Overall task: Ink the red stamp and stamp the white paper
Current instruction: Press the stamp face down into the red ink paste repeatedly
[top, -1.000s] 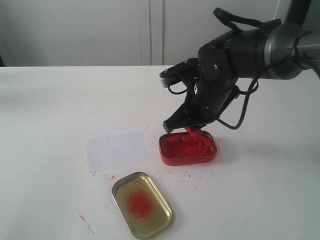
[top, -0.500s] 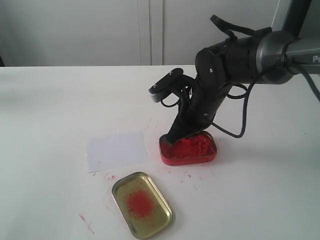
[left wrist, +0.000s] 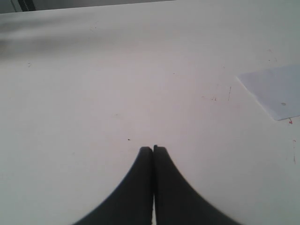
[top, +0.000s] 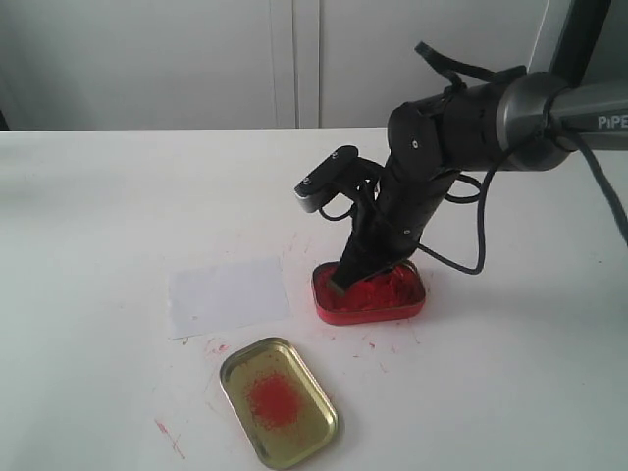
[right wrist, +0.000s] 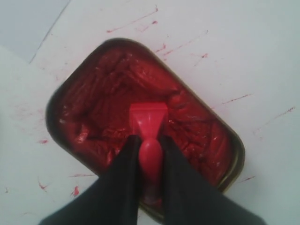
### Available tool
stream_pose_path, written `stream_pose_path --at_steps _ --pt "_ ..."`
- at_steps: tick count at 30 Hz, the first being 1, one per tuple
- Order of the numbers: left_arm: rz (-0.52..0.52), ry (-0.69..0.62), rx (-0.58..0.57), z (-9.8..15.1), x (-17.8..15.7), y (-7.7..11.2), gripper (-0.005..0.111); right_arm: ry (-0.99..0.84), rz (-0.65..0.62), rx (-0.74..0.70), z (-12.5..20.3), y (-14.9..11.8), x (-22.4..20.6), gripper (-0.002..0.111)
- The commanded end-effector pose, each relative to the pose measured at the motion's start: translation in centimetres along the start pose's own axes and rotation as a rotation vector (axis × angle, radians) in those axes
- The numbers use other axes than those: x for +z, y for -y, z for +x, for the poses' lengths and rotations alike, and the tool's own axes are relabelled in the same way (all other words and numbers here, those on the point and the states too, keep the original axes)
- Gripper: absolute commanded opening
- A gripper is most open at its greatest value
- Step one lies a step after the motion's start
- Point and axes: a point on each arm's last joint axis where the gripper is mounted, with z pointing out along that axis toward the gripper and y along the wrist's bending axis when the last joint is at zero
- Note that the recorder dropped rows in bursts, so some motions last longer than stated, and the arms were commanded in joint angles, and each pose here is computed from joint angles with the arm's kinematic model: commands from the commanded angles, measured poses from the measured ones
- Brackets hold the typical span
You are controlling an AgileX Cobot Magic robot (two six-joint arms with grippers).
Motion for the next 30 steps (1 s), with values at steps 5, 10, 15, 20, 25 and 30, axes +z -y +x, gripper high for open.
stream_pose_path --at_steps 5,10,15,20,25,30 --pt "0.001 0.004 -0.005 0.1 0.0 0.0 0.0 0.015 -0.004 0.003 -0.1 0.3 0.3 0.0" --pt "0.001 0.004 -0.005 0.1 0.0 0.0 0.0 -0.006 -0.024 0.016 0.1 0.2 1.7 0.0" --pt "0.001 0.004 -0.005 0.1 0.0 0.0 0.0 -0.08 -0.055 0.019 0.9 -0.2 4.3 0.0" --pt "0.001 0.004 -0.005 0.1 0.0 0.0 0.0 -0.163 -0.09 0.02 1.8 -0.5 6.0 0.0" --pt "0.001 0.004 -0.005 0.1 0.0 0.0 0.0 -0.216 -0.113 0.02 2.5 -0.8 6.9 0.0" --pt "0.001 0.004 -0.005 0.1 0.0 0.0 0.0 -0.256 -0.131 0.02 2.9 -1.0 7.6 0.0"
